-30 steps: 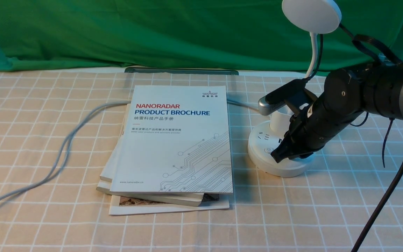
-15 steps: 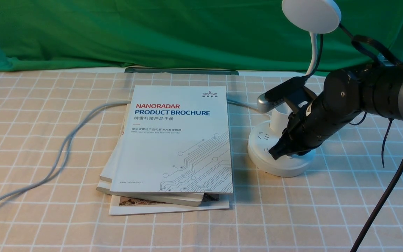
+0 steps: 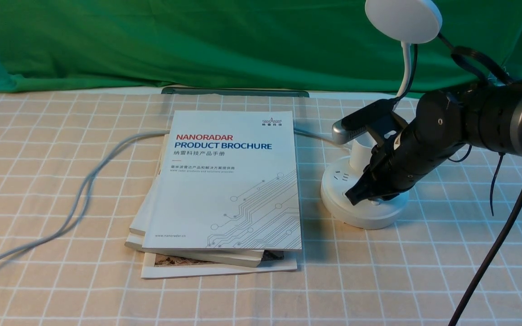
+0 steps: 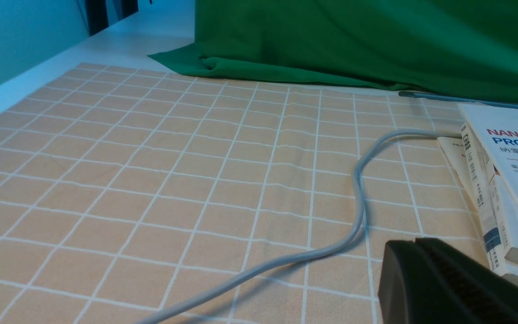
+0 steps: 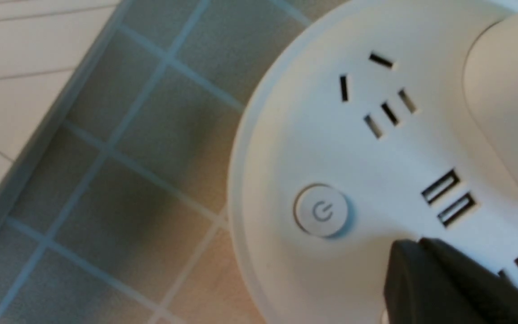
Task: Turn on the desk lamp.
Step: Use the right arm to press the button switch on the lamp holder
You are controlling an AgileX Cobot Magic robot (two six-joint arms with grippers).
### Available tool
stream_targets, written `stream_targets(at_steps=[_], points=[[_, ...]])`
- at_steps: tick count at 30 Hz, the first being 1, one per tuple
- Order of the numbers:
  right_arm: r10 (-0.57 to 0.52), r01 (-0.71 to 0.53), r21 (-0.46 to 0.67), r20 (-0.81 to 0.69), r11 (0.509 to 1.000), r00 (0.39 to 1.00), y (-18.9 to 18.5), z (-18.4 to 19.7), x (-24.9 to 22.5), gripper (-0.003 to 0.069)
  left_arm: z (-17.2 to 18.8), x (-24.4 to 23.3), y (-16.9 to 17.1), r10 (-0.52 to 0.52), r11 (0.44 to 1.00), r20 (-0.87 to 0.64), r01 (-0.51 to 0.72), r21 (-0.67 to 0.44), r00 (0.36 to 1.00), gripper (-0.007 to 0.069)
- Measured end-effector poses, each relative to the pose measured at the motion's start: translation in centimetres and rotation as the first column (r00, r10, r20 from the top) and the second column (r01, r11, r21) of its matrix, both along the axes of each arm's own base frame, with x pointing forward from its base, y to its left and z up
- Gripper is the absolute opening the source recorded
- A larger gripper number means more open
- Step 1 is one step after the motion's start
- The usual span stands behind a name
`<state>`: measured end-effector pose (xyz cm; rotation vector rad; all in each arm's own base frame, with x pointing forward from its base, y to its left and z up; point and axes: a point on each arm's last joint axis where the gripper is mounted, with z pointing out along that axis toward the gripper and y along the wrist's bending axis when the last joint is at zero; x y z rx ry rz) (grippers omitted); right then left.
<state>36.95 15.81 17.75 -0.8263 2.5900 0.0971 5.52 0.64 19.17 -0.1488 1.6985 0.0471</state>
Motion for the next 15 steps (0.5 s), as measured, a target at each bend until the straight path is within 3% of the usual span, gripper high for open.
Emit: stream_targets(at_steps=[15], points=[[-0.004,0.004,0.0,0.007,1.0,1.0,-0.3,1.5,-0.6,0.003,0.0,0.0,0.0,0.0,1.0,0.0,0.0,0.0,1.0,0.0021]])
